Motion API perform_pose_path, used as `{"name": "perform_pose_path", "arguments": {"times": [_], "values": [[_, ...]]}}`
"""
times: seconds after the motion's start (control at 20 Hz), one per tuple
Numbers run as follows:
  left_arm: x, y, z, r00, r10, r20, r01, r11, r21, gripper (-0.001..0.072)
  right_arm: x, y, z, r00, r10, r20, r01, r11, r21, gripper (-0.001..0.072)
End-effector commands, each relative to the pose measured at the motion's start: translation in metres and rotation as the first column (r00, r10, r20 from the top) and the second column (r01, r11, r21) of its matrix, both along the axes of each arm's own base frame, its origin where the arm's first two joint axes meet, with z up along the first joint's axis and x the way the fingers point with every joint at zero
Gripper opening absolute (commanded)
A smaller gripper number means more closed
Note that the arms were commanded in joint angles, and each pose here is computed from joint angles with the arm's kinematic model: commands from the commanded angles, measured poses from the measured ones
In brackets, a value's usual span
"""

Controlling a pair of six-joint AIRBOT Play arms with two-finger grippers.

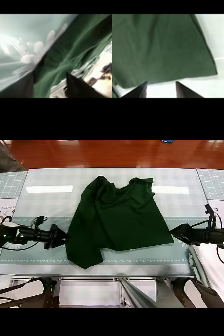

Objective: Fold the shirts.

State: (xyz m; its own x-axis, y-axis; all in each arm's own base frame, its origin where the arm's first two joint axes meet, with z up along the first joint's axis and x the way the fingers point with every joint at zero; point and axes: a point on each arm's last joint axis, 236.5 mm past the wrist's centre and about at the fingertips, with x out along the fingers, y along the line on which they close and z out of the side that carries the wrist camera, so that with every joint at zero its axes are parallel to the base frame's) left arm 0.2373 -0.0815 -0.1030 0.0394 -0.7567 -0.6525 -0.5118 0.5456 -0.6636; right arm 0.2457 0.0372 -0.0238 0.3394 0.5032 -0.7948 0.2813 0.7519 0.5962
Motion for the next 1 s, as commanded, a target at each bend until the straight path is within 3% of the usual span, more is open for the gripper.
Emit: {"name": "perform_pose_path", "arguments": {"times": [0.0, 0.25, 0.45, 0.6, 0.75, 0.95], "values": [[0.004, -0.016, -0.007, 0.995, -0.094, 0.030, 0.093, 0.994, 0.052, 0.0024, 0.017, -0.020, 0.000, 0.995, -0.084, 0.048, 0.086, 0.995, -0.047, 0.0410], [0.024, -0.022, 0.024, 0.972, -0.195, 0.130, 0.193, 0.981, 0.031, 0.0018, -0.013, -0.079, -0.029, 0.966, -0.239, -0.097, 0.221, 0.961, -0.165, 0.0406], [0.041, -0.014, 0.028, 0.965, -0.171, 0.197, 0.155, 0.983, 0.094, 0.0018, -0.027, -0.066, -0.042, 0.964, -0.184, -0.191, 0.167, 0.981, -0.100, 0.0406], [0.041, -0.014, 0.028, 0.965, -0.173, 0.198, 0.157, 0.983, 0.094, 0.0018, -0.023, -0.046, -0.054, 0.958, -0.151, -0.245, 0.163, 0.986, 0.032, 0.0406], [0.042, -0.014, 0.028, 0.965, -0.172, 0.199, 0.155, 0.983, 0.095, 0.0018, -0.022, -0.051, -0.063, 0.957, -0.147, -0.251, 0.147, 0.989, -0.019, 0.0406], [0.046, -0.011, 0.026, 0.967, -0.154, 0.204, 0.134, 0.985, 0.110, 0.0018, -0.016, -0.018, -0.083, 0.951, -0.060, -0.304, 0.076, 0.996, 0.044, 0.0406]]}}
